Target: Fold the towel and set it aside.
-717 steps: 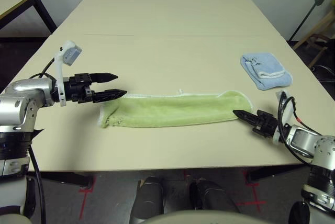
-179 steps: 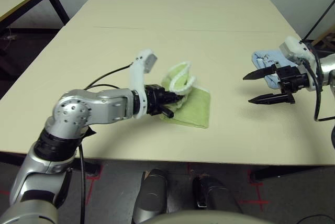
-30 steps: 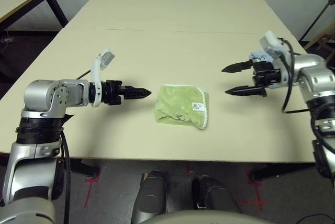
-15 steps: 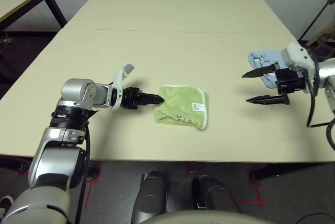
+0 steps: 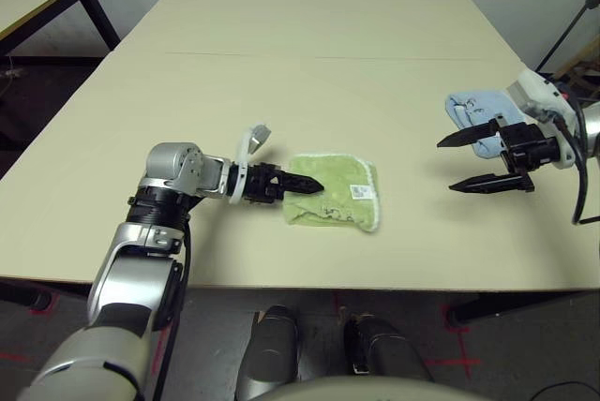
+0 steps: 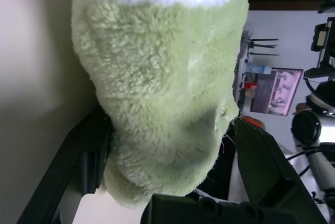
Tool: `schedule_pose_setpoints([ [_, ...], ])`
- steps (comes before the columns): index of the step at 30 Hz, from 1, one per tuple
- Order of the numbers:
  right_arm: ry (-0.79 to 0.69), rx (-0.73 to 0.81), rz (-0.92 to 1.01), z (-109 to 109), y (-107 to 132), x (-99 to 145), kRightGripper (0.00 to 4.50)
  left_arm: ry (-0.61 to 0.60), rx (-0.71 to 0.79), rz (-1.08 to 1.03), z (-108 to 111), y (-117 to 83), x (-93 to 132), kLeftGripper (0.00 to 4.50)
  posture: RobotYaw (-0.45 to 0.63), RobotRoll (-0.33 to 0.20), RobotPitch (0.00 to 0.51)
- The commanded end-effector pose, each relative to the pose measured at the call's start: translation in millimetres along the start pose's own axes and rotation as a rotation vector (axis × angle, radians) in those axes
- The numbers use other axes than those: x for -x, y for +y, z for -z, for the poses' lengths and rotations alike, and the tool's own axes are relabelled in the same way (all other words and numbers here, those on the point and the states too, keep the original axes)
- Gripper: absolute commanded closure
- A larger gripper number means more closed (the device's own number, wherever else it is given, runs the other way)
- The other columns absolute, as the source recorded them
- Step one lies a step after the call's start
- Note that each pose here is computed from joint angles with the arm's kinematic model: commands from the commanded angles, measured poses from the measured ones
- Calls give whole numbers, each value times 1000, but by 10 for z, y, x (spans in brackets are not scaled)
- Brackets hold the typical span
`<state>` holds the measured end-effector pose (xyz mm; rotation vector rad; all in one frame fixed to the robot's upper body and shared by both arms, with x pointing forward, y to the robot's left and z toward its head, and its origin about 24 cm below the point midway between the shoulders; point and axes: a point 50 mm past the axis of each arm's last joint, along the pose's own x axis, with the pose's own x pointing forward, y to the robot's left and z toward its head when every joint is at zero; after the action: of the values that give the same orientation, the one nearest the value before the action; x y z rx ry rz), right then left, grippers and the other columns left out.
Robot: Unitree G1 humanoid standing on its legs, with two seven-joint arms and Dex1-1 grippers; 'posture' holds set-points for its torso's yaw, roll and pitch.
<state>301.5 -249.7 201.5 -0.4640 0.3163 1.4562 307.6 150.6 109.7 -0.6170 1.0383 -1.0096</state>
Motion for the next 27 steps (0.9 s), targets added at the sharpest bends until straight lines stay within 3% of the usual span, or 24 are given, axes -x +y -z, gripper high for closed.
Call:
schedule_pose_setpoints([
  [1, -14, 0, -6, -1, 21, -12, 9, 2, 45, -1, 35, 13, -30, 211, 107, 0, 141],
  [4, -21, 0, 2, -3, 23, -8, 0, 6, 63, -14, 49, 22, -53, 914, 108, 0, 140],
  [15, -25, -12, -8, 49, 80, -13, 0, -74, 105, -36, 65, 56, -124, 4447, 119, 0, 144],
  [20, -25, -11, 5, 67, 63, 1, 0, -251, 116, -54, -118, 64, 145, 4481, 127, 0, 149],
  [27, -61, -3, 19, 73, -21, -64, 0, -635, 135, -210, -327, 250, 935, 4481, 156, 0, 147],
])
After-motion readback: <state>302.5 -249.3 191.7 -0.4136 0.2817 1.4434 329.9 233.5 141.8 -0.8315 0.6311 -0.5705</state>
